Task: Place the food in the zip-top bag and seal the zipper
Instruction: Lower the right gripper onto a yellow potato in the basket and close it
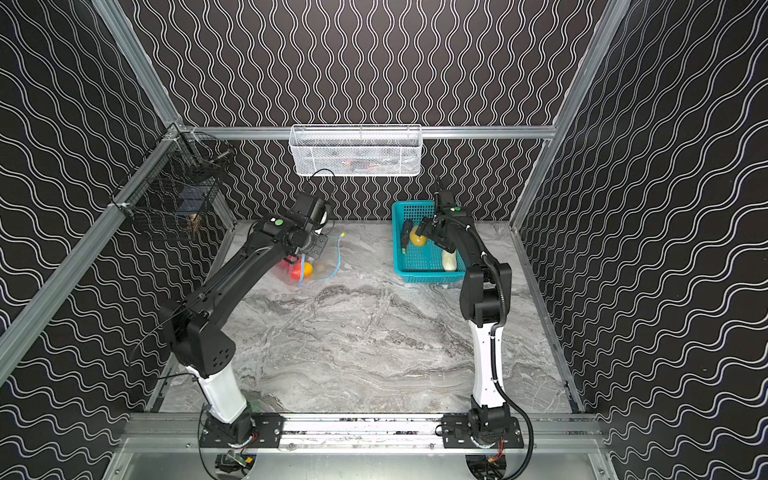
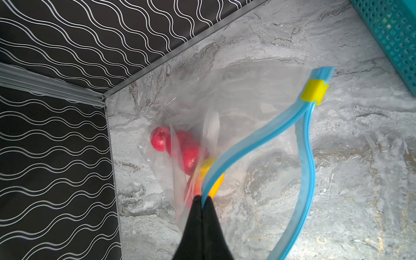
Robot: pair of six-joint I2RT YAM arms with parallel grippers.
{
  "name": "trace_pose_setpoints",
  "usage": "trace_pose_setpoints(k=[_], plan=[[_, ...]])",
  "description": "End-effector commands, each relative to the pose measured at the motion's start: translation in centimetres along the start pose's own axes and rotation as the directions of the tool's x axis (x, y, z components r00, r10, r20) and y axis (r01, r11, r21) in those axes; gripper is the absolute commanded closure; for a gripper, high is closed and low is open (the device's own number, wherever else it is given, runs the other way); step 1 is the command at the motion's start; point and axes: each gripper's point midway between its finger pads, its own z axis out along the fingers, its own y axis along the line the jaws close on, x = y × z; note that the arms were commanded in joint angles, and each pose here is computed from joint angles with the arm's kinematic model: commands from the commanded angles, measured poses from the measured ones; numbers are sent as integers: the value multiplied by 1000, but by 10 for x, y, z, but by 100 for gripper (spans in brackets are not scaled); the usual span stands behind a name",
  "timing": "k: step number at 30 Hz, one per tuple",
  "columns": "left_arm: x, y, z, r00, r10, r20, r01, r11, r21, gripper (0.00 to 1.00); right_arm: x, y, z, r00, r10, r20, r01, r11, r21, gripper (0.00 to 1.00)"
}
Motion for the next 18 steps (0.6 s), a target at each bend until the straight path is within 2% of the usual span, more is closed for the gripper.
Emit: trace_pose_setpoints(k=[1, 18], plan=[[0, -1, -3, 1000, -20, -9, 20, 1000, 15, 100, -7, -3, 6, 1000, -15, 22, 15, 1000, 14, 1], [8, 4, -9, 1000, -12, 18, 12, 1000, 1, 100, -18, 26, 31, 999, -1, 45, 8, 990, -139, 1]])
